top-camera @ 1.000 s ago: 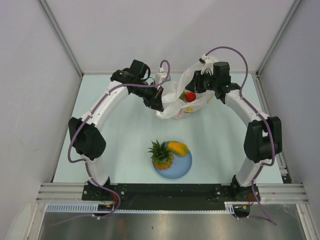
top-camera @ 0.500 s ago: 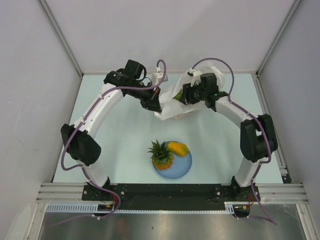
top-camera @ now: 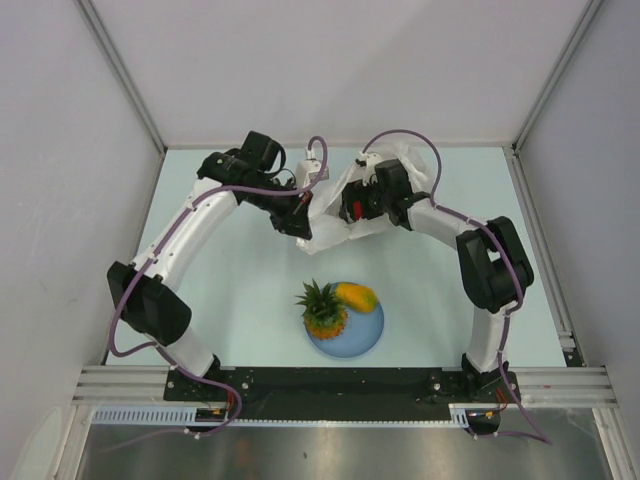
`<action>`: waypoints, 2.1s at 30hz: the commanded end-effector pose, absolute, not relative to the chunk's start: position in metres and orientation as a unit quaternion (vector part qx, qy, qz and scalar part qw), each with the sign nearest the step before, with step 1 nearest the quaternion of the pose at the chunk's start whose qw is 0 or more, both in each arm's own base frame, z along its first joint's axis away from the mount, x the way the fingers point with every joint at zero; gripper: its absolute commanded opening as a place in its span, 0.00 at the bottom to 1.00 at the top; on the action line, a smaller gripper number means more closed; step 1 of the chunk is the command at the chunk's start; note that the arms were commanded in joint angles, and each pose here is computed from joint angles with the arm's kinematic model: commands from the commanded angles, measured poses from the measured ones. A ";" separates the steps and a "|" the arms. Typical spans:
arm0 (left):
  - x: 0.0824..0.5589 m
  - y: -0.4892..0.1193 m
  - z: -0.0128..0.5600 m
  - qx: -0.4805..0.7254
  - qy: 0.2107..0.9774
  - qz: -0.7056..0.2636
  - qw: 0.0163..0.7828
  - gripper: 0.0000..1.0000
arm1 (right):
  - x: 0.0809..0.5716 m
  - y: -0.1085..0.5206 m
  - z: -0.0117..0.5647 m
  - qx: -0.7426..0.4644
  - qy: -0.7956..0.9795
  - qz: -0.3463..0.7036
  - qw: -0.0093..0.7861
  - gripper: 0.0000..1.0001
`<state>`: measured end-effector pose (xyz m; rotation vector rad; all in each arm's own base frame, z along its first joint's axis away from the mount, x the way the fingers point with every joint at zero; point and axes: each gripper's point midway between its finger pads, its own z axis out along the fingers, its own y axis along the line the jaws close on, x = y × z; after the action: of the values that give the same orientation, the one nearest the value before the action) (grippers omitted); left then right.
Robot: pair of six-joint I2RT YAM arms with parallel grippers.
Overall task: Take the fake fruits out of the plastic bag
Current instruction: Take out the fake fruit from the plastic bag, then place the fake fruit on the plate.
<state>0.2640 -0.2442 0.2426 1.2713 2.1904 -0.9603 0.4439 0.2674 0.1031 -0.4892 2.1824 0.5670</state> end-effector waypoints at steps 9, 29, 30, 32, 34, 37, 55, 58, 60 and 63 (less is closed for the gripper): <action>0.250 -0.242 0.259 0.484 0.766 -0.353 0.234 0.00 | 0.480 0.275 0.055 -0.177 0.881 0.208 0.387 0.99; 0.290 -0.251 0.252 0.464 0.785 -0.323 0.253 0.00 | 0.423 0.247 0.222 -0.261 0.780 0.324 0.468 0.60; 0.292 -0.252 0.254 0.464 0.785 -0.322 0.256 0.00 | 0.416 0.245 0.230 -0.273 0.770 0.322 0.479 0.60; 0.294 -0.252 0.255 0.462 0.785 -0.321 0.259 0.00 | 0.390 0.243 0.246 -0.312 0.743 0.316 0.501 0.60; 0.297 -0.252 0.256 0.463 0.785 -0.317 0.263 0.00 | 0.365 0.239 0.256 -0.357 0.716 0.294 0.523 0.60; 0.300 -0.253 0.254 0.460 0.787 -0.315 0.265 0.00 | 0.340 0.238 0.257 -0.399 0.691 0.271 0.538 0.60; 0.357 -0.279 0.276 0.420 0.791 -0.313 0.317 0.00 | 0.229 0.235 0.252 -0.645 0.528 0.179 0.523 0.62; 0.360 -0.279 0.275 0.418 0.792 -0.307 0.321 0.00 | 0.187 0.217 0.221 -0.727 0.494 0.159 0.448 0.64; 0.359 -0.276 0.277 0.419 0.792 -0.302 0.325 0.00 | 0.174 0.209 0.208 -0.768 0.470 0.136 0.413 0.64; 0.354 -0.273 0.279 0.419 0.793 -0.299 0.325 0.00 | 0.149 0.206 0.180 -0.805 0.466 0.136 0.340 0.62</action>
<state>0.3541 -0.2733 0.2584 1.1157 2.1318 -0.8098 0.1789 0.2266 0.2154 -1.7778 1.2535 0.4284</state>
